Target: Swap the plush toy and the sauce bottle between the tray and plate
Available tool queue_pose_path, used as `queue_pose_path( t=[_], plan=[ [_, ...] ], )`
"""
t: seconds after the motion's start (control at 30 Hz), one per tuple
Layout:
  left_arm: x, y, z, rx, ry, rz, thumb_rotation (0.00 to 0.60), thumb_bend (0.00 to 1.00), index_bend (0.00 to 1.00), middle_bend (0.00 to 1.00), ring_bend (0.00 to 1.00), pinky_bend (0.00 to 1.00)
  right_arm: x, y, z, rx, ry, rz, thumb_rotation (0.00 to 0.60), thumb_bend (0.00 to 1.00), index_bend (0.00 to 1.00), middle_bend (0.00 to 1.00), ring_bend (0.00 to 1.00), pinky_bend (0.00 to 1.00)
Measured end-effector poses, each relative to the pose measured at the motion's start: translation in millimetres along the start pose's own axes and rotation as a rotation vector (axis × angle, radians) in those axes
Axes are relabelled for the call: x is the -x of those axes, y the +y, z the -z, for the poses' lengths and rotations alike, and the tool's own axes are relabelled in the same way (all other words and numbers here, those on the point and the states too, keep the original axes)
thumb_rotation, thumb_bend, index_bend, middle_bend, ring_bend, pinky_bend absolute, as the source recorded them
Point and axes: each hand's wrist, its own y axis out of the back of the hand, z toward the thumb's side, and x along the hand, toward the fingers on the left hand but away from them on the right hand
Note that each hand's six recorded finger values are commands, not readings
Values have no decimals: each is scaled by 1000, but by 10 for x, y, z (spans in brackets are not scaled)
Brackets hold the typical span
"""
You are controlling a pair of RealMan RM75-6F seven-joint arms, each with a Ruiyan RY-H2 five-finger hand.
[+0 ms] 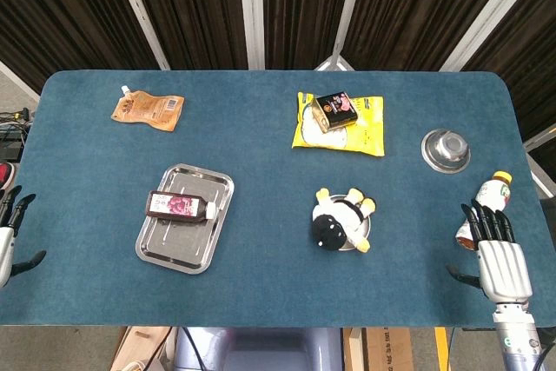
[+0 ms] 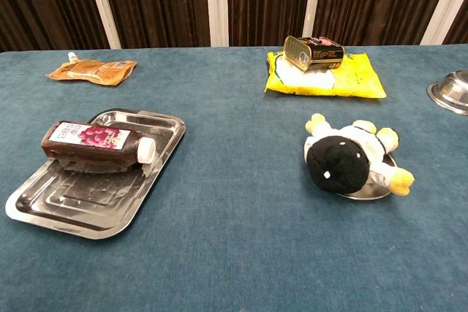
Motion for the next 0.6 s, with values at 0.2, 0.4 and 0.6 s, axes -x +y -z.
queue_pose_path(
  t=[0.2,0.4,0.6],
  plan=[
    [57,44,-34,11,-9,-20,600,177,149,27,0,123,-20,-43,-44,-14,12,-20,600,21,0,0,0,0],
    [73,38,-42,18,-15,-10,600,177,148,27,0,123,-55,-22,-89,10,22,-26,600,22,0,0,0,0],
    [41,39,1,16,8,-14,600,177,148,27,0,123,-43,-65,-82,23,24,-52,600,22,0,0,0,0]
  ],
)
